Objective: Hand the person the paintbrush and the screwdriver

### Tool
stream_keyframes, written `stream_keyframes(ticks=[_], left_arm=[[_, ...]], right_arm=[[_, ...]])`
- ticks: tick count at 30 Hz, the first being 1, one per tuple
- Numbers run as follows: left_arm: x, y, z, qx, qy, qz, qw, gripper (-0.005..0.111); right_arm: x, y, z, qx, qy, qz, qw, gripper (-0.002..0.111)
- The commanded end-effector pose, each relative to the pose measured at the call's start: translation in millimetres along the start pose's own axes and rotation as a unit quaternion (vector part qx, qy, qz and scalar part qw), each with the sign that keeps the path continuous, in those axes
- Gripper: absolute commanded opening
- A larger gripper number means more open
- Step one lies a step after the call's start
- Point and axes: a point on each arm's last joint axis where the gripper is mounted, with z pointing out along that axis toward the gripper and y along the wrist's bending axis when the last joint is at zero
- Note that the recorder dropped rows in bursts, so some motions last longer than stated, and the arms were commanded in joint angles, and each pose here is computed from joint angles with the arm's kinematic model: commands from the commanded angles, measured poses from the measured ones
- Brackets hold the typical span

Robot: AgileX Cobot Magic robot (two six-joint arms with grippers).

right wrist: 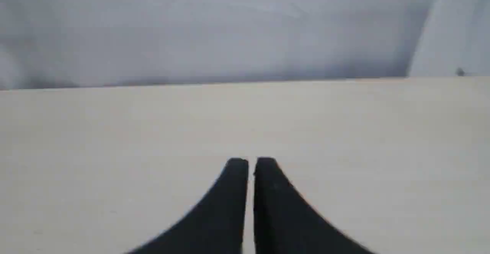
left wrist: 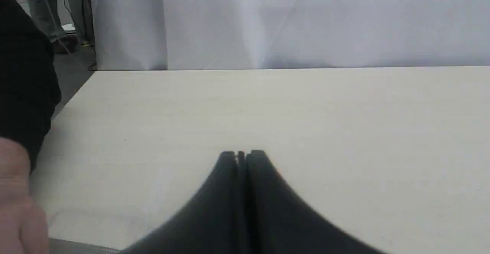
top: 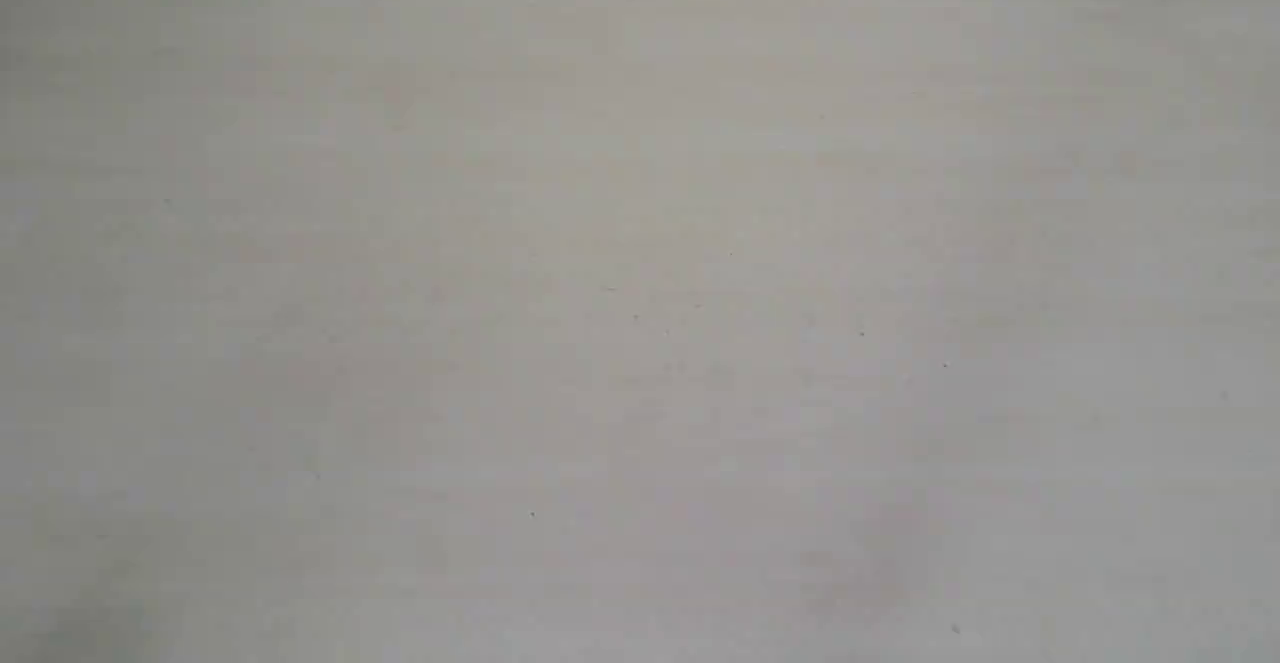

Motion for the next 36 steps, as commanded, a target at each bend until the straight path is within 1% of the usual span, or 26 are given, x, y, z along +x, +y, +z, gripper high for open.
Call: stream_keyframes(ticks=[1, 3, 5, 10, 15, 21, 25, 31, 36], left_arm=[[0, -0.6, 0, 0.005, -0.003, -0.002, 1.000, 0.000], [0, -0.6, 0, 0.005, -0.003, -0.002, 1.000, 0.000], [0, -0.6, 0, 0.005, -0.003, -0.002, 1.000, 0.000], [0, -0.6, 0, 0.005, -0.003, -0.002, 1.000, 0.000], [0, -0.6, 0, 0.005, -0.003, -0.002, 1.000, 0.000], [0, -0.6, 0, 0.005, -0.004, -0.002, 1.000, 0.000], [0, -0.5, 0, 0.004, -0.004, -0.001, 1.000, 0.000], [0, -0.5, 0, 0.004, -0.004, -0.001, 1.000, 0.000], [0, -0.5, 0, 0.004, -0.004, -0.001, 1.000, 0.000]], right_arm=[[18, -10, 5, 0.069, 0.018, 0.010, 0.997, 0.004], [26, -16, 6, 0.102, 0.034, 0.016, 0.994, 0.004], [28, -17, 7, 0.112, 0.038, 0.018, 0.993, 0.004], [26, -16, 7, 0.105, 0.024, 0.017, 0.994, 0.004], [24, -15, 8, 0.099, 0.011, 0.001, 0.995, 0.004], [23, -14, 8, 0.092, 0.007, -0.039, 0.995, 0.004], [36, -10, 13, 0.061, -0.012, -0.050, 0.997, 0.004], [64, -11, 12, 0.052, -0.031, -0.039, 0.997, 0.004], [67, -11, 6, 0.051, -0.064, -0.042, 0.996, 0.004]])
